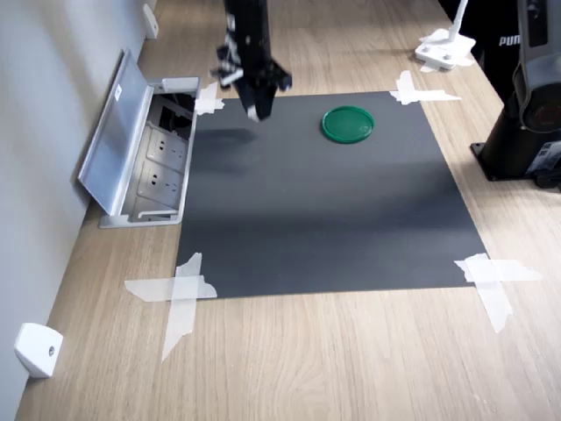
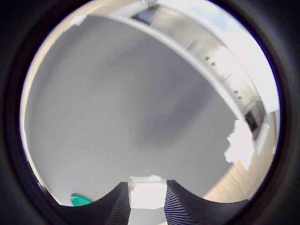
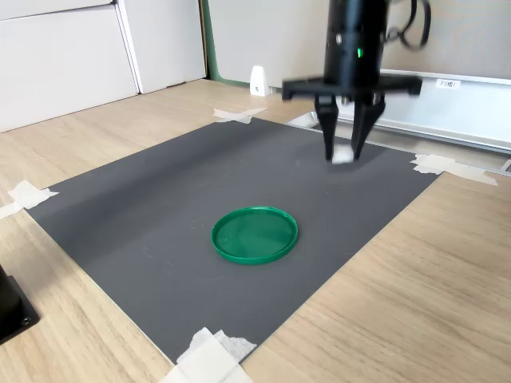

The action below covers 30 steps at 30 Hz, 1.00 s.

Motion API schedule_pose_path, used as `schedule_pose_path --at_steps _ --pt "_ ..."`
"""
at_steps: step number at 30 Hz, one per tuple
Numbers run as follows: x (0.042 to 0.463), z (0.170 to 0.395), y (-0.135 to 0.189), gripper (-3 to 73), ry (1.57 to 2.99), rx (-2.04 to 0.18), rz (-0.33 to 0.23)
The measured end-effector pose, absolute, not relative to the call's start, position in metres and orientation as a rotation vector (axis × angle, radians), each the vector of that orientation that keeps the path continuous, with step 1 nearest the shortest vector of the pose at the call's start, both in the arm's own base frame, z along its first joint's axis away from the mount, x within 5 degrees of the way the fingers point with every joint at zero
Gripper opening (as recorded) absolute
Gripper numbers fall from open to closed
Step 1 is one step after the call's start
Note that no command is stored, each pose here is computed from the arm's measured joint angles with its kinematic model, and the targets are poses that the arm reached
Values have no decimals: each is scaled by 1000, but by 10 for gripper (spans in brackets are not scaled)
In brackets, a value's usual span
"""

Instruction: Grasp a white terminal and put it on the green lid.

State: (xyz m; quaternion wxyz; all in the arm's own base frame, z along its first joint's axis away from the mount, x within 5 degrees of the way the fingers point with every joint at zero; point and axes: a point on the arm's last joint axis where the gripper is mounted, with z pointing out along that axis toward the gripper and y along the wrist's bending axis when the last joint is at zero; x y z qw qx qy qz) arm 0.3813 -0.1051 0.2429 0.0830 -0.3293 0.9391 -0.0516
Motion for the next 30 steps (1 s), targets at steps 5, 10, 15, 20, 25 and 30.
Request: schedule_pose_path --at_steps 5,10,15,20,25,30 --pt "348 301 -93 270 2745 -911 -163" --pt "305 321 -79 270 2714 -938 -163" --pt "262 306 -68 270 2713 -1039 -156" --pt "244 283 -68 270 2750 -1094 -198" --pt "240 262 -72 270 2762 -1100 -272" --pt "245 243 -74 270 2759 -1073 -291"
